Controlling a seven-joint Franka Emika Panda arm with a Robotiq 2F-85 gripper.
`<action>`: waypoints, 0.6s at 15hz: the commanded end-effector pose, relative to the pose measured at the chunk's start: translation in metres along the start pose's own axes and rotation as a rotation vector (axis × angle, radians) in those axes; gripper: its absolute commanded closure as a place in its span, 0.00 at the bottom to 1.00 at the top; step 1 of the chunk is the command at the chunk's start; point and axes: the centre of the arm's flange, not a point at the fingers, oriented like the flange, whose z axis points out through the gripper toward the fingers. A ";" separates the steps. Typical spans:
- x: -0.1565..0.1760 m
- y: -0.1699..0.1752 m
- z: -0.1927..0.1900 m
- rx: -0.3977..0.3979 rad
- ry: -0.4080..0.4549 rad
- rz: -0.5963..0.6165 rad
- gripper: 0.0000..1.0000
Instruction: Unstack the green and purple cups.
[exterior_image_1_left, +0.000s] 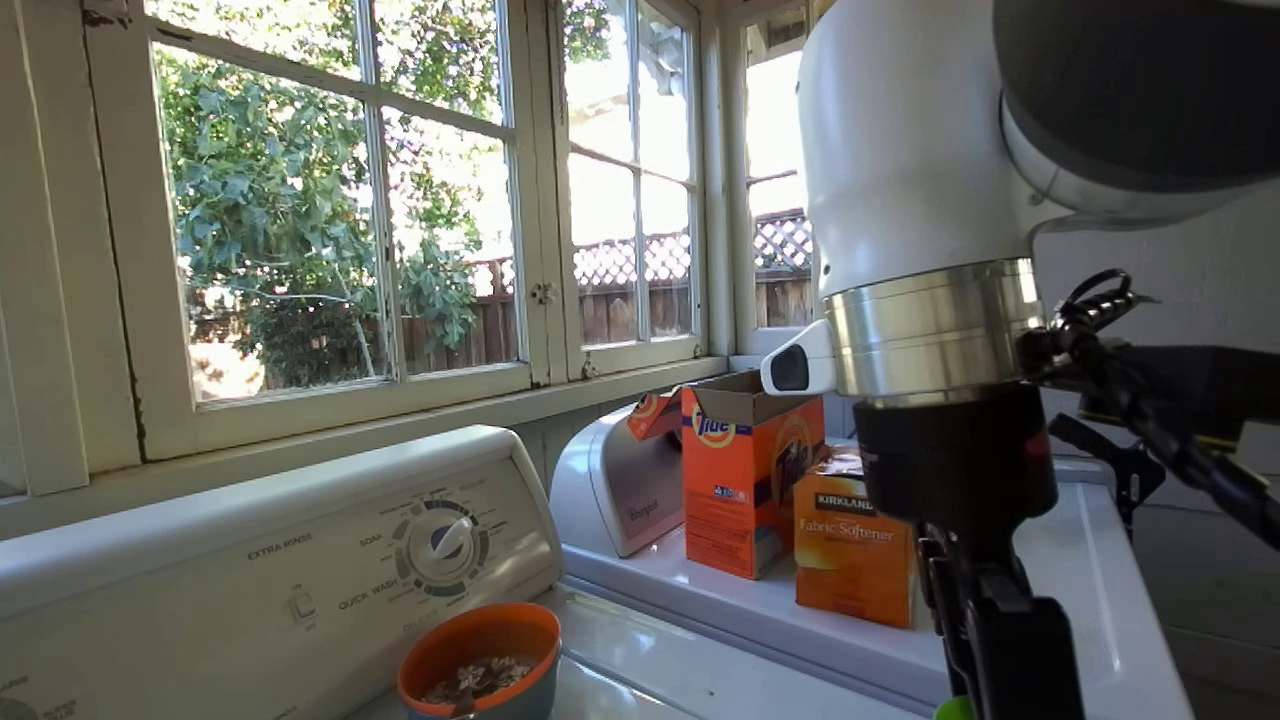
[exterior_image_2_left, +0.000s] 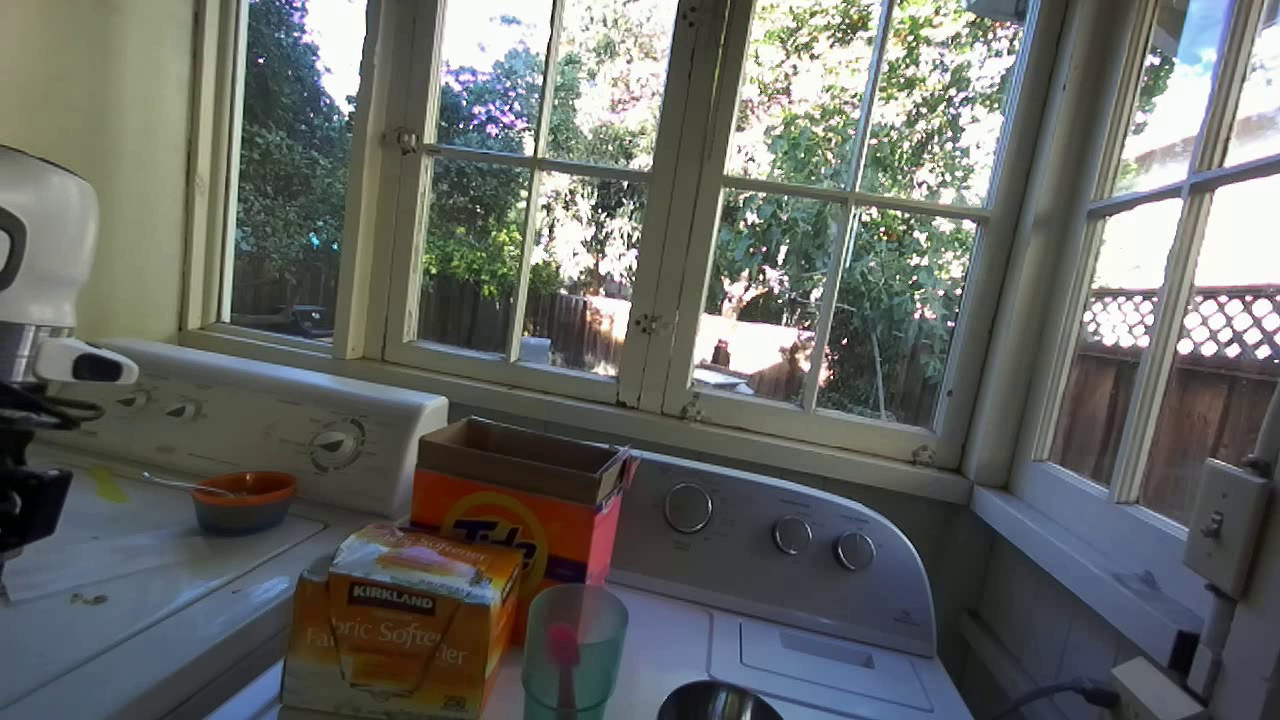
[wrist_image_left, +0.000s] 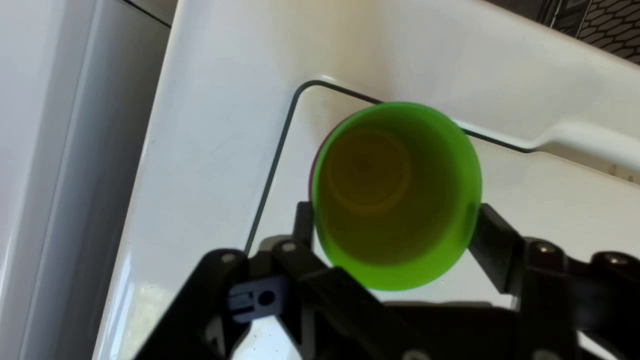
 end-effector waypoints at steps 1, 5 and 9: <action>0.008 0.000 -0.003 -0.029 0.016 0.023 0.04; 0.005 -0.003 -0.012 -0.053 0.062 0.041 0.00; -0.002 -0.011 -0.019 -0.049 0.066 0.029 0.00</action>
